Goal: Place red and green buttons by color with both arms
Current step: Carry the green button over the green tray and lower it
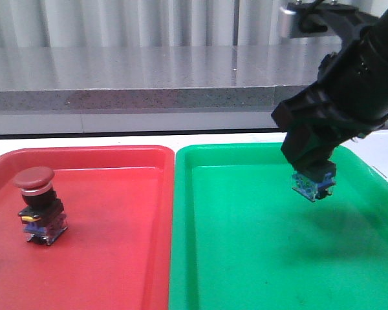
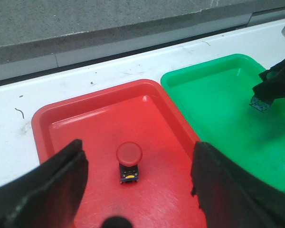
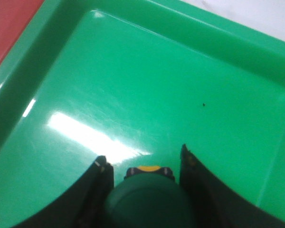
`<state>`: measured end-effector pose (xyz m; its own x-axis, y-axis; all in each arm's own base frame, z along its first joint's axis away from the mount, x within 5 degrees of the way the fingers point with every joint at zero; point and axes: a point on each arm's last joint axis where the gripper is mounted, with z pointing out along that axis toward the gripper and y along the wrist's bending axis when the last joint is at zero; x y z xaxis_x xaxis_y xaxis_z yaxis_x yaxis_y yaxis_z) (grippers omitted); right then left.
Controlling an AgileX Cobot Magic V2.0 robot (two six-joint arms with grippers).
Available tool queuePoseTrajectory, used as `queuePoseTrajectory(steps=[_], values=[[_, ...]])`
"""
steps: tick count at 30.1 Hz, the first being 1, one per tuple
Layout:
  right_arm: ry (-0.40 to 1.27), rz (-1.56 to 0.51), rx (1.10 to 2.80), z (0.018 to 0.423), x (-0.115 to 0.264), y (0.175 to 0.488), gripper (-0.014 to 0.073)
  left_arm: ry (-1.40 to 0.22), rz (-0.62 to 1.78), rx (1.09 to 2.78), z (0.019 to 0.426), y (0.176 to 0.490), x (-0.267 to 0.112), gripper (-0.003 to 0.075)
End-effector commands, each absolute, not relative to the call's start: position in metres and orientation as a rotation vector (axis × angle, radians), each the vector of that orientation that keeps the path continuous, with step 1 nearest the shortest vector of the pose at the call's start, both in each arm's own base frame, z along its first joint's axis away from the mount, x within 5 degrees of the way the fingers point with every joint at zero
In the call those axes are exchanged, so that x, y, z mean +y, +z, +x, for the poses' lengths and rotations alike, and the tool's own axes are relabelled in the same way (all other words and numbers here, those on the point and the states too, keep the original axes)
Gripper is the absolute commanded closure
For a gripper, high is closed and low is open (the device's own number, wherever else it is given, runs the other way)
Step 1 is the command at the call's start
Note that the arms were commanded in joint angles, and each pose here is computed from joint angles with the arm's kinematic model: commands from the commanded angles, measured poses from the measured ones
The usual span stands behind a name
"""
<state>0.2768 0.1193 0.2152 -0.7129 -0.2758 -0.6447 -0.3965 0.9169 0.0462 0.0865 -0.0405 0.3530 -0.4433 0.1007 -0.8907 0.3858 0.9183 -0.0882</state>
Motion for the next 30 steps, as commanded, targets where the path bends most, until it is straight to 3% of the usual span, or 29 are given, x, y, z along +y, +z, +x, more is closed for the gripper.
queuePoseTrajectory(steps=[1, 18, 22, 26, 30], values=[[0.236, -0.466, 2.302, 0.287, 0.123, 0.224, 0.029, -0.368, 0.336, 1.929, 0.088, 0.367, -0.042, 0.0258], [0.223, -0.461, 2.316, 0.297, 0.126, 0.204, 0.0279, -0.368, 0.336, 1.929, 0.088, 0.367, -0.042, 0.0258], [0.223, -0.461, 2.316, 0.297, 0.126, 0.204, 0.0214, -0.368, 0.336, 1.929, 0.088, 0.367, -0.042, 0.0258], [0.224, -0.461, 2.314, 0.297, 0.126, 0.205, 0.0094, -0.368, 0.336, 1.929, 0.088, 0.367, -0.042, 0.0258], [0.226, -0.462, 2.313, 0.295, 0.126, 0.209, 0.0041, -0.368, 0.336, 1.929, 0.088, 0.367, -0.042, 0.0258]])
